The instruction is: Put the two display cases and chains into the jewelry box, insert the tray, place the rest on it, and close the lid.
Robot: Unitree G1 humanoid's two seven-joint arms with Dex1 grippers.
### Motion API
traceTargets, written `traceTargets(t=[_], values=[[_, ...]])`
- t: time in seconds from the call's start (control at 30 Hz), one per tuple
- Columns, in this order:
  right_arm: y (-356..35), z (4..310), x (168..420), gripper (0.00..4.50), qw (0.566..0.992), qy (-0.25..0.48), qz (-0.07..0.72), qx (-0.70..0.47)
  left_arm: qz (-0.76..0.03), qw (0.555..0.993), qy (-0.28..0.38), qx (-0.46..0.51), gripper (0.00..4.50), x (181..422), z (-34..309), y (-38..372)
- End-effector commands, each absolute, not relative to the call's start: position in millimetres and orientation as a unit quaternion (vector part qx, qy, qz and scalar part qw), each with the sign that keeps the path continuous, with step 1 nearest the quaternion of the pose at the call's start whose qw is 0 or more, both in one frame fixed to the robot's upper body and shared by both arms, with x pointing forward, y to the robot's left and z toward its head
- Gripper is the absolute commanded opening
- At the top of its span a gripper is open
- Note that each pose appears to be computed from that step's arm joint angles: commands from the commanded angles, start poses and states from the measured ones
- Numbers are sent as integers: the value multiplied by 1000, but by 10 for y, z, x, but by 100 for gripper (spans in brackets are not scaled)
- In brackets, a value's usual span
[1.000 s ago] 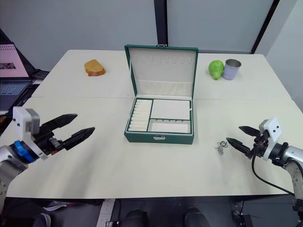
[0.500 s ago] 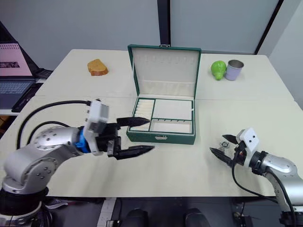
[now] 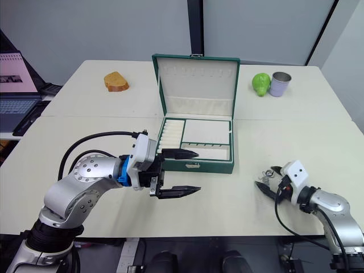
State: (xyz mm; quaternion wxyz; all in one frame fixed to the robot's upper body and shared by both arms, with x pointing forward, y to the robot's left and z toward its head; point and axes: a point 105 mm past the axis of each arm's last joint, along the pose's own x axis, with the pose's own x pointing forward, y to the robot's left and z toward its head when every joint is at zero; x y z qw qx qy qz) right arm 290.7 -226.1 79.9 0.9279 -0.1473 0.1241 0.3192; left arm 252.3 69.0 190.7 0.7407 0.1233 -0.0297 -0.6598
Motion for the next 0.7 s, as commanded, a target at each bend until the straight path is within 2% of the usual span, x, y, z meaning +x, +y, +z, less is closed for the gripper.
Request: traceTargets(t=[0.03, 0.07, 0.17, 0.3, 0.7], values=[[-2316, 587, 2872, 448, 923, 163, 313, -153, -663, 735, -51, 132, 450, 2489, 1972, 666], [-2316, 563, 2865, 448, 923, 167, 314, -150, -663, 735, -52, 132, 450, 2485, 1973, 665], [-2310, 501, 2831, 390, 922, 180, 316, -132, -660, 738, -54, 132, 450, 2481, 1988, 665], [-2335, 414, 2781, 265, 920, 198, 314, -123, -659, 739, -56, 132, 450, 2473, 2011, 665], [-2374, 371, 2780, 72, 923, 205, 303, -121, -660, 737, -65, 129, 450, 2495, 2077, 619]])
